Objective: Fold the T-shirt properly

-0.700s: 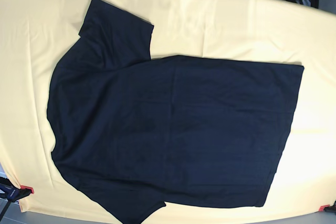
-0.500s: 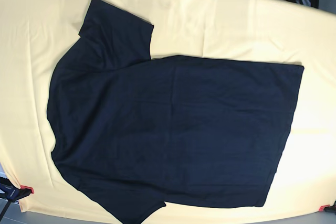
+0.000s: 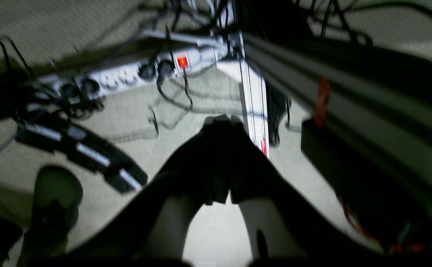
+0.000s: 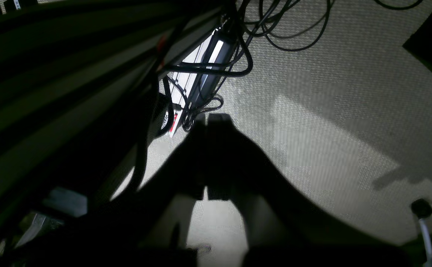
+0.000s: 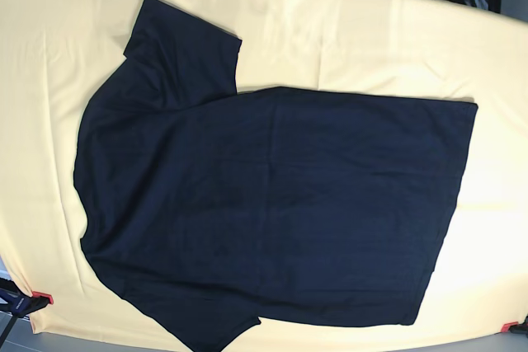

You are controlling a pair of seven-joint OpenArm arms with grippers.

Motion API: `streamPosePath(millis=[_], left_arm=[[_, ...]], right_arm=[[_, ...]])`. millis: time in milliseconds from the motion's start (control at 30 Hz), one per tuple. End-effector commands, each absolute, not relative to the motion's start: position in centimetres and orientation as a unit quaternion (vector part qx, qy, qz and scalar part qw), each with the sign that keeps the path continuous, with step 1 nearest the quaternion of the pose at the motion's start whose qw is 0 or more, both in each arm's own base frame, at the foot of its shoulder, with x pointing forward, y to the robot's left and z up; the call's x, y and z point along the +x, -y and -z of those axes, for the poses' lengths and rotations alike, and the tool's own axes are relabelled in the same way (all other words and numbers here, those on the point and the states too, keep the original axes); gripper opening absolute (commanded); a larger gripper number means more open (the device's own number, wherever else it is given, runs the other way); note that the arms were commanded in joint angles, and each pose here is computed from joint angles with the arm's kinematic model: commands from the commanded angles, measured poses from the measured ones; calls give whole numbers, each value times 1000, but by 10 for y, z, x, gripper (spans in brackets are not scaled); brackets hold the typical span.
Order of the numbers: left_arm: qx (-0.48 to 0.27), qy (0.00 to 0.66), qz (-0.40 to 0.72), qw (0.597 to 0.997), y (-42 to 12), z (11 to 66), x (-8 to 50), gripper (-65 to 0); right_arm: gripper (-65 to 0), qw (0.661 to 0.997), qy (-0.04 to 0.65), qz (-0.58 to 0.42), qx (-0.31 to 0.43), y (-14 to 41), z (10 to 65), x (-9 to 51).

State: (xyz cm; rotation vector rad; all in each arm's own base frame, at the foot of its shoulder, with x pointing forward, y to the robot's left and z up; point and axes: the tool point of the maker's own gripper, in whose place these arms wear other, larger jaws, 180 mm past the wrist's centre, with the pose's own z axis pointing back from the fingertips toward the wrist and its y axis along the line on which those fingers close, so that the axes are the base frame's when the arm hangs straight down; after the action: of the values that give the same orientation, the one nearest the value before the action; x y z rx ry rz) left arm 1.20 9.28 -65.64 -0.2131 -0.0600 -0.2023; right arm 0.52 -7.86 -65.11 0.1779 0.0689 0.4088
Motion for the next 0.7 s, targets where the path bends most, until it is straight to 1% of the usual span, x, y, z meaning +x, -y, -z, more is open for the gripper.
streamPosePath(millis=[0, 67, 233, 367, 467, 567, 667], left_arm=[[-115, 23, 113, 987, -92, 655, 7, -650], [-126, 9, 138, 982, -94, 651, -6, -650], [-128, -13, 164, 978, -110, 638, -47, -650], [-144, -28, 193, 970, -114, 619, -88, -650], [-164, -34, 230, 959, -109, 597, -117, -650], [-180, -54, 265, 946, -108, 571, -146, -650], [-193, -46, 293, 935, -111, 542, -155, -650]], right_arm=[[-650, 974, -50, -204, 87, 82, 650, -5], [-650, 972, -66, -206, 87, 85, 648, -22], [-650, 961, -90, -224, 138, 77, 633, -77], [-650, 949, -133, -232, 170, 68, 610, -123], [-650, 946, -142, -222, 188, 63, 590, -145], [-650, 945, -151, -214, 194, 62, 568, -163], [-650, 945, -138, -223, 196, 63, 544, -169]])
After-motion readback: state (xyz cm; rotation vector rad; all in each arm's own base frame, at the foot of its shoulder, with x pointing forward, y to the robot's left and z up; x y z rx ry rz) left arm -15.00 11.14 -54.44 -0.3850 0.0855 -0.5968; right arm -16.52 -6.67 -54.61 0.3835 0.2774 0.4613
